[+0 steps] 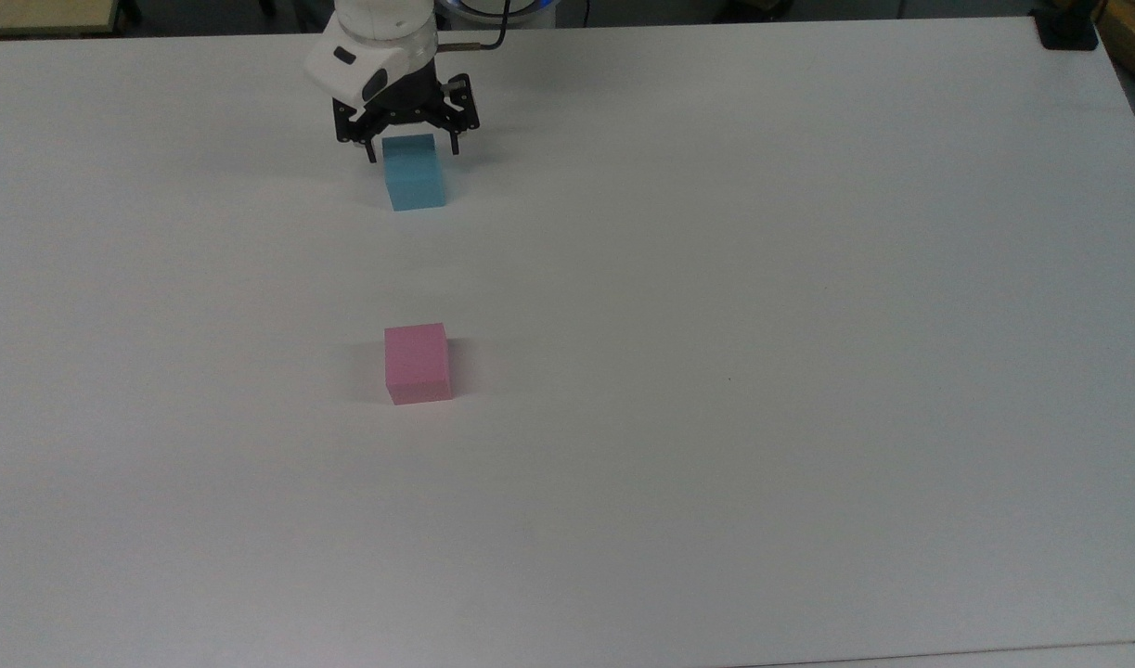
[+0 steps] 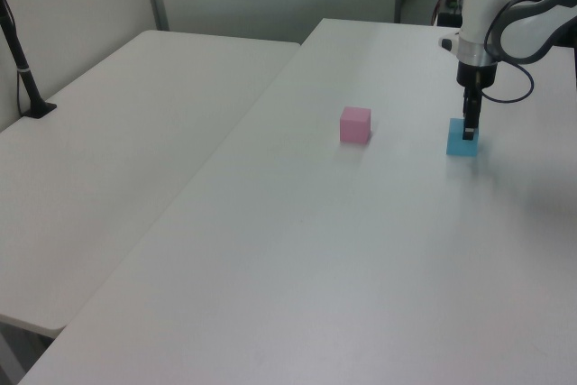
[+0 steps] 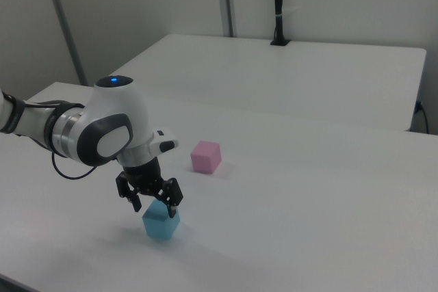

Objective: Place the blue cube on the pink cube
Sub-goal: 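Lower the gripper around the light-blue cube and close it, then lift the light-blue cube up off the table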

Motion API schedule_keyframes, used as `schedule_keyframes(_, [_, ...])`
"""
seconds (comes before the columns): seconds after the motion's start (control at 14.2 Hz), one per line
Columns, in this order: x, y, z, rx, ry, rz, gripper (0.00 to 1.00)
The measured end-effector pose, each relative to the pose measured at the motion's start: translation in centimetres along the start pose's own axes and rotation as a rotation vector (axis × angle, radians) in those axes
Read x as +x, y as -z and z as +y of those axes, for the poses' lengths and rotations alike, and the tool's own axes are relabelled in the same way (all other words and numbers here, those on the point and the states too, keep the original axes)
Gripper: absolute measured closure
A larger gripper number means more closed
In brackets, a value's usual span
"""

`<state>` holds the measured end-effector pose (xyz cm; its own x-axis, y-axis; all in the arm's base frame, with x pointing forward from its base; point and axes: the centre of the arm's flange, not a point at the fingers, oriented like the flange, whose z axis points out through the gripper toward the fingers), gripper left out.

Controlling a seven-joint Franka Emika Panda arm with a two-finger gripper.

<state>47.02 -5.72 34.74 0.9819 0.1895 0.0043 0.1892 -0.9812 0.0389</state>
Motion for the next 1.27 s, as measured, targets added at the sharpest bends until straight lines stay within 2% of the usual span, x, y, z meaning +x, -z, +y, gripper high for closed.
schedule_keyframes(0.35, [0.5,-1.8,0.1,-0.007,0.009,-0.001,0.02])
schedule_keyframes(0.49, [0.6,-2.5,0.3,-0.008,0.01,-0.003,0.08])
schedule_keyframes(0.56, [0.6,-2.7,0.3,-0.009,0.011,-0.006,0.13])
schedule_keyframes(0.64, [0.6,-2.8,0.4,-0.01,0.012,-0.008,0.3])
schedule_keyframes(0.71, [0.6,-2.8,0.4,-0.011,0.013,-0.007,0.4])
schedule_keyframes(0.99, [0.6,-2.6,0.4,-0.012,0.012,-0.005,0.4])
schedule_keyframes(1.27, [0.7,-0.1,0.7,-0.01,0.008,-0.029,0.4])
